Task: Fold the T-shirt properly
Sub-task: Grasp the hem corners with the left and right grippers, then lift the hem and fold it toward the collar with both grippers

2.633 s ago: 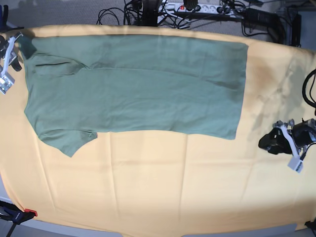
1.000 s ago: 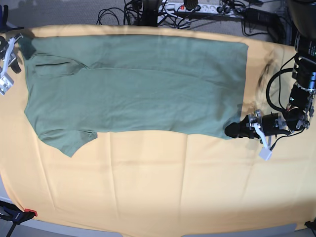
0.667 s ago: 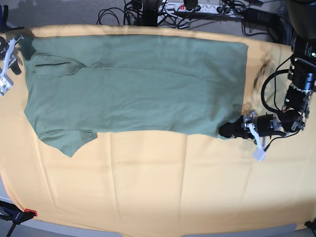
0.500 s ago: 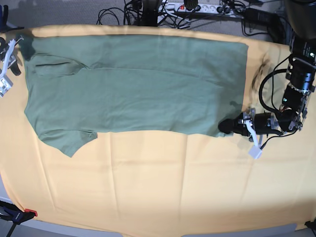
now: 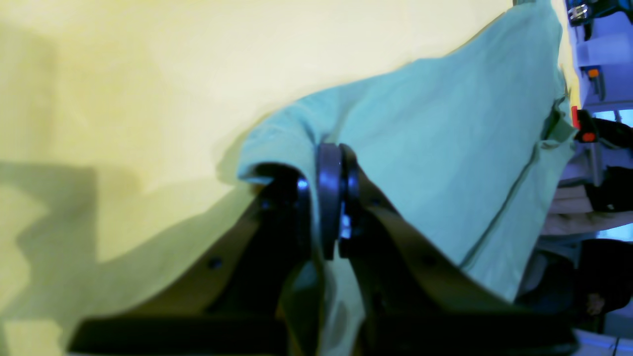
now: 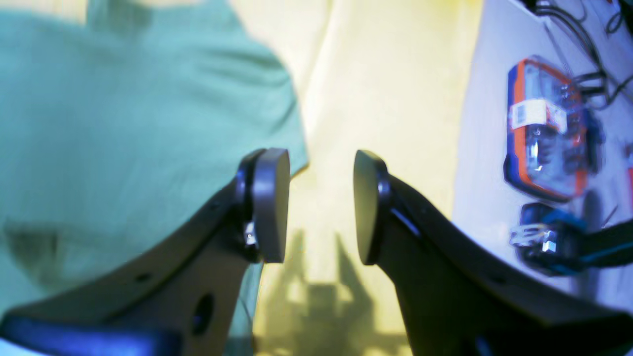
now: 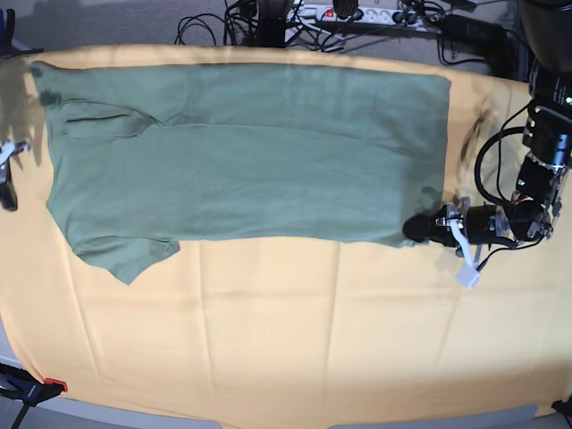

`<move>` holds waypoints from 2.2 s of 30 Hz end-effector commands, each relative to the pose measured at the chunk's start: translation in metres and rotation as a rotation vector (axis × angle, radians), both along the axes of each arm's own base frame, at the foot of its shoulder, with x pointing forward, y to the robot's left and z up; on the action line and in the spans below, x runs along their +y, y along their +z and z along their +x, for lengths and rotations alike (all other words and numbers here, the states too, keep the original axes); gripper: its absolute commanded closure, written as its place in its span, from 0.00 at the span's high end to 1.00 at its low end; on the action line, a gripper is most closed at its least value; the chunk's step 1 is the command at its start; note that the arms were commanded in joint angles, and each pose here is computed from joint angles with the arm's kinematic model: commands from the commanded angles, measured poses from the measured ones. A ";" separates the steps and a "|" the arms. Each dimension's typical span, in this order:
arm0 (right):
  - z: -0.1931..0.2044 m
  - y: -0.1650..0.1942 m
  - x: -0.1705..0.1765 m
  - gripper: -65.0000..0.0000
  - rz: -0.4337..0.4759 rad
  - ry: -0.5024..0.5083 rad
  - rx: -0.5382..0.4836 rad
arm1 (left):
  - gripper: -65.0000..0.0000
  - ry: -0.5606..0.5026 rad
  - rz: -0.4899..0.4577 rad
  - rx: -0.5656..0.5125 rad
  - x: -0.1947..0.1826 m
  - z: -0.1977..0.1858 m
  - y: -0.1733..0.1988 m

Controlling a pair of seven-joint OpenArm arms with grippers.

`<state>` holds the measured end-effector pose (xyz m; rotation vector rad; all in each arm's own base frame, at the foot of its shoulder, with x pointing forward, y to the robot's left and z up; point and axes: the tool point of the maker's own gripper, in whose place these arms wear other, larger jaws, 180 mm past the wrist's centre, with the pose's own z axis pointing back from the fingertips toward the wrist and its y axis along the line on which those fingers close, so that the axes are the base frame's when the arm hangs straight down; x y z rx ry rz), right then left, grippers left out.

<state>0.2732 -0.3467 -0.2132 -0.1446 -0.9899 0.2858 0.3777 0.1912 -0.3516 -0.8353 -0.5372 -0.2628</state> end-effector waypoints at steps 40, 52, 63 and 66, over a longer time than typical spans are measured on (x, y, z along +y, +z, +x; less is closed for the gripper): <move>0.128 -0.128 0.043 0.38 0.878 -0.059 0.207 | 0.00 -0.020 -0.056 -0.054 -0.022 0.015 0.017; 0.132 -0.121 0.001 0.38 0.701 -0.123 0.176 | 0.00 -0.020 -0.055 -0.053 -0.022 0.015 0.017; 0.134 -0.124 0.022 0.49 0.770 -0.089 0.178 | 0.00 -0.020 -0.056 -0.053 -0.022 0.015 0.017; 0.136 -0.127 0.033 0.49 0.787 -0.072 0.180 | 0.00 -0.020 -0.055 -0.054 -0.022 0.015 0.017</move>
